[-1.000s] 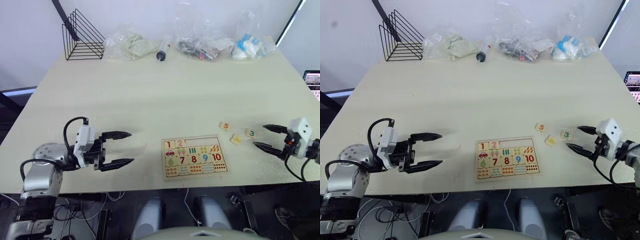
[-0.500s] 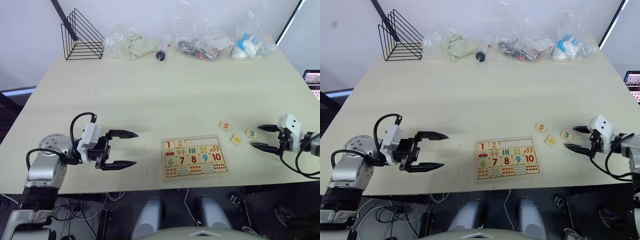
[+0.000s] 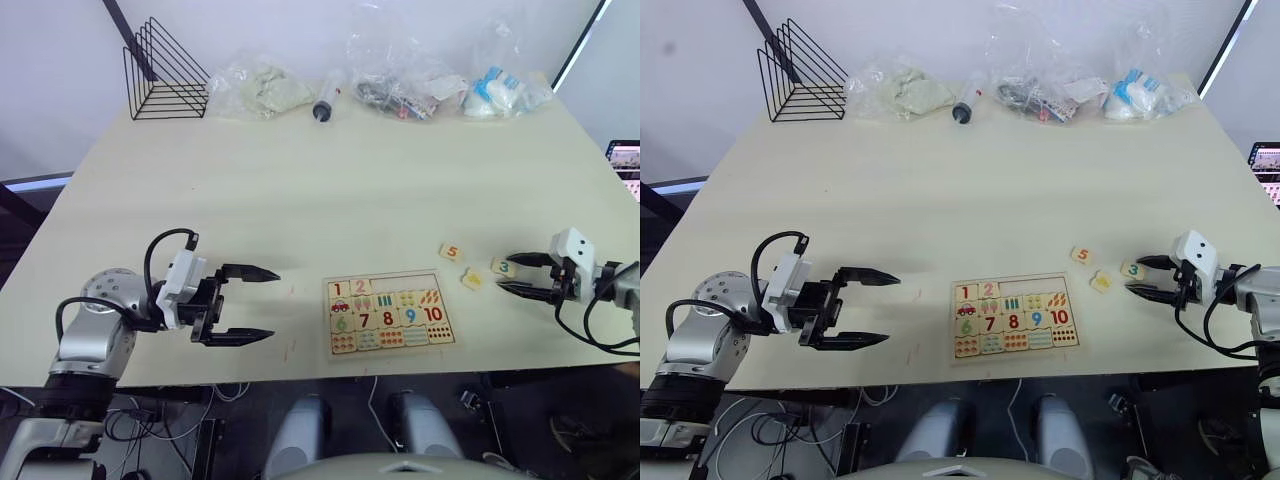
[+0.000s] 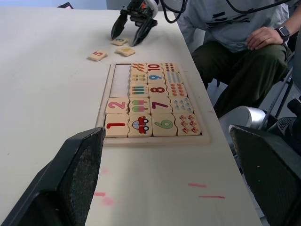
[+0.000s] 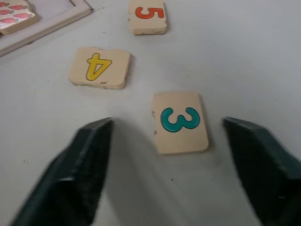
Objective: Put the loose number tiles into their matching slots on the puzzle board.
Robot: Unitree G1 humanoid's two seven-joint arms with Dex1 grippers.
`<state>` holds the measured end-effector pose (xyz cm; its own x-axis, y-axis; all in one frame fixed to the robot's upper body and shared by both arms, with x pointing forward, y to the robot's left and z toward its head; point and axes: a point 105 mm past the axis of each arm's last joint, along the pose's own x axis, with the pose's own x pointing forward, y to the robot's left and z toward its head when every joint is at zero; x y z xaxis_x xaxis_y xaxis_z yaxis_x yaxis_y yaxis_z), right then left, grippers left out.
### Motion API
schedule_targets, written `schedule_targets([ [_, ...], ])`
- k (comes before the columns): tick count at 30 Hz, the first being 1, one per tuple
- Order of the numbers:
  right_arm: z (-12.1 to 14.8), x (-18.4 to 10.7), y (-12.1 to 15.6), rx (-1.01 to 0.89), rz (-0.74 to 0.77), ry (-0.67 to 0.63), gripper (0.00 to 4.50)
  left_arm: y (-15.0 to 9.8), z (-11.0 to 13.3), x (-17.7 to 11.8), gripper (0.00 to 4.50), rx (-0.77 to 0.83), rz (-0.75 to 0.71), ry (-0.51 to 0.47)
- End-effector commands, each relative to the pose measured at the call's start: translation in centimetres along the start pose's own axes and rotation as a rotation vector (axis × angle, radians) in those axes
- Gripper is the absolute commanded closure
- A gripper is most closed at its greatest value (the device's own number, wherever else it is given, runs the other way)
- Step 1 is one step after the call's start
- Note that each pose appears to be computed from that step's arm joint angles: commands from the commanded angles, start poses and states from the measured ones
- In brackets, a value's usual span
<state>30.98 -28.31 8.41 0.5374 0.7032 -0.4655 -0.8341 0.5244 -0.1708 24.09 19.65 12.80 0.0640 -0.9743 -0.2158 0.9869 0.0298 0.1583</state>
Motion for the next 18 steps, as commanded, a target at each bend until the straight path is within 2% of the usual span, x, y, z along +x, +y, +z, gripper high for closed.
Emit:
schedule_targets([
  [1, 0.0, -0.4, -0.4, -0.003, -0.026, 0.005, 2.89, -0.4, 0.7, -0.3, 0.0, 0.035, -0.032, -0.007],
  [3, 0.0, -0.5, -0.5, -0.007, -0.033, 0.001, 3.61, -0.3, 0.6, -0.2, 0.0, 0.044, -0.025, -0.013],
  [8, 0.8, -0.7, -1.3, -0.036, -0.075, -0.001, 3.62, 0.3, 0.5, 0.1, 0.0, 0.083, 0.017, -0.021],
  [15, 2.8, -0.4, -0.7, -0.139, -0.02, 0.018, 3.62, 0.7, 0.4, 0.1, 0.0, 0.096, 0.038, -0.027],
  [18, 4.4, 0.0, -0.2, -0.165, 0.006, 0.006, 3.62, 0.7, 0.3, -0.1, 0.0, 0.073, 0.043, -0.032],
])
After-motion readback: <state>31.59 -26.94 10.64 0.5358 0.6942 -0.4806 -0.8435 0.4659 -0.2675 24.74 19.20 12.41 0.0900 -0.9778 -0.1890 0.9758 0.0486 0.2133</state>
